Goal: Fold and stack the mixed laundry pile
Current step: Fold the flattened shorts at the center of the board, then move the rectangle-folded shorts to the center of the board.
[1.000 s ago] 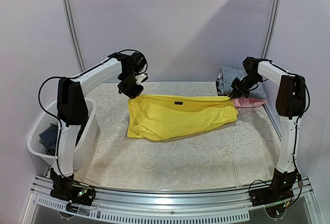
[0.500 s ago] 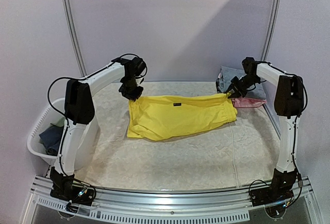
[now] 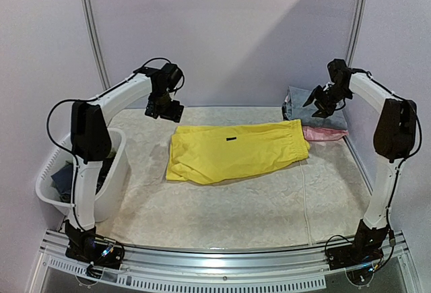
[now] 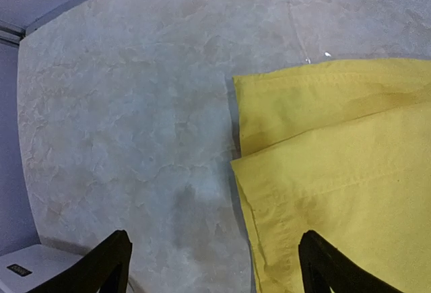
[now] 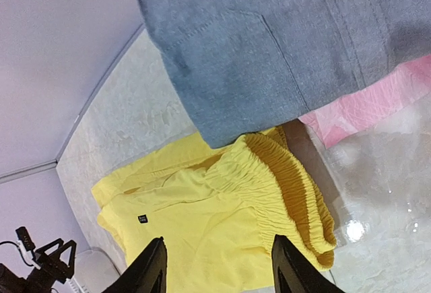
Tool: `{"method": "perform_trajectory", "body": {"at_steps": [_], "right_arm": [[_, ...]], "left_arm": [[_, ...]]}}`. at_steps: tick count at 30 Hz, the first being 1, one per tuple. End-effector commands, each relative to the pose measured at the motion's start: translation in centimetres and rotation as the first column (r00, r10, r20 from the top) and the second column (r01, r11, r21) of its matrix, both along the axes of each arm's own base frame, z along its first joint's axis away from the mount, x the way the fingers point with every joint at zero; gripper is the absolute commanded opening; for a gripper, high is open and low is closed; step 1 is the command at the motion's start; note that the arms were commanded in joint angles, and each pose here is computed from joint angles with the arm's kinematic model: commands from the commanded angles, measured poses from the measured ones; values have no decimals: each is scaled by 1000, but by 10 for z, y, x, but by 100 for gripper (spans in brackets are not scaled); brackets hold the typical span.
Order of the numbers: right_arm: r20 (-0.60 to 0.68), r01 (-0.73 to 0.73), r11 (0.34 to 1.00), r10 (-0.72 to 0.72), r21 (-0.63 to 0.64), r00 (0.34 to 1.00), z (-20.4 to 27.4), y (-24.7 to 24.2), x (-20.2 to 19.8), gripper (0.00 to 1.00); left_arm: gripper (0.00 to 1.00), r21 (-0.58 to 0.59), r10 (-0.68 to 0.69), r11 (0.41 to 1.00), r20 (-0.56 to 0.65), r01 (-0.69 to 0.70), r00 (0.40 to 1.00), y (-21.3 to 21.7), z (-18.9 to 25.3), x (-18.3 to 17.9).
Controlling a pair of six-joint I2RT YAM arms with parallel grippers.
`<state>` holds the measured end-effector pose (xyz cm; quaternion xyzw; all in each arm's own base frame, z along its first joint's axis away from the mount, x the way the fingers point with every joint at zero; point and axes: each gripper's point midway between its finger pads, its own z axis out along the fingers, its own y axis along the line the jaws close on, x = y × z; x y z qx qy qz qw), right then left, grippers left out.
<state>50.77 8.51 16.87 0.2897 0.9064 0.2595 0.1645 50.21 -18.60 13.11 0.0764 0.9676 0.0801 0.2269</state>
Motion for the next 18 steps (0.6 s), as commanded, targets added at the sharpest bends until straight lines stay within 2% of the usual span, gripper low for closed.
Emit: {"method": "perform_trajectory", "body": {"at_steps": [1, 4, 8, 12, 18], "right_arm": [[103, -98, 986, 112, -131, 988, 25, 9, -13, 52], [121, -236, 958, 257, -161, 959, 23, 41, -27, 50], [82, -392, 904, 410, -169, 909, -7, 76, -46, 45], [-1, -459, 874, 465, -159, 886, -45, 90, -55, 40], [-140, -490, 856, 471, -163, 871, -94, 85, -61, 37]], "left_arm": [[87, -56, -84, 995, 33, 86, 996, -20, 27, -24], [85, -70, -151, 986, 4, 151, 988, -36, 21, -47], [83, -142, -202, 971, -45, 194, 978, -51, 1, -76], [80, -202, -223, 959, -109, 198, 969, -59, -23, -97], [78, -260, -249, 945, -174, 199, 953, -74, -51, -106]]}}
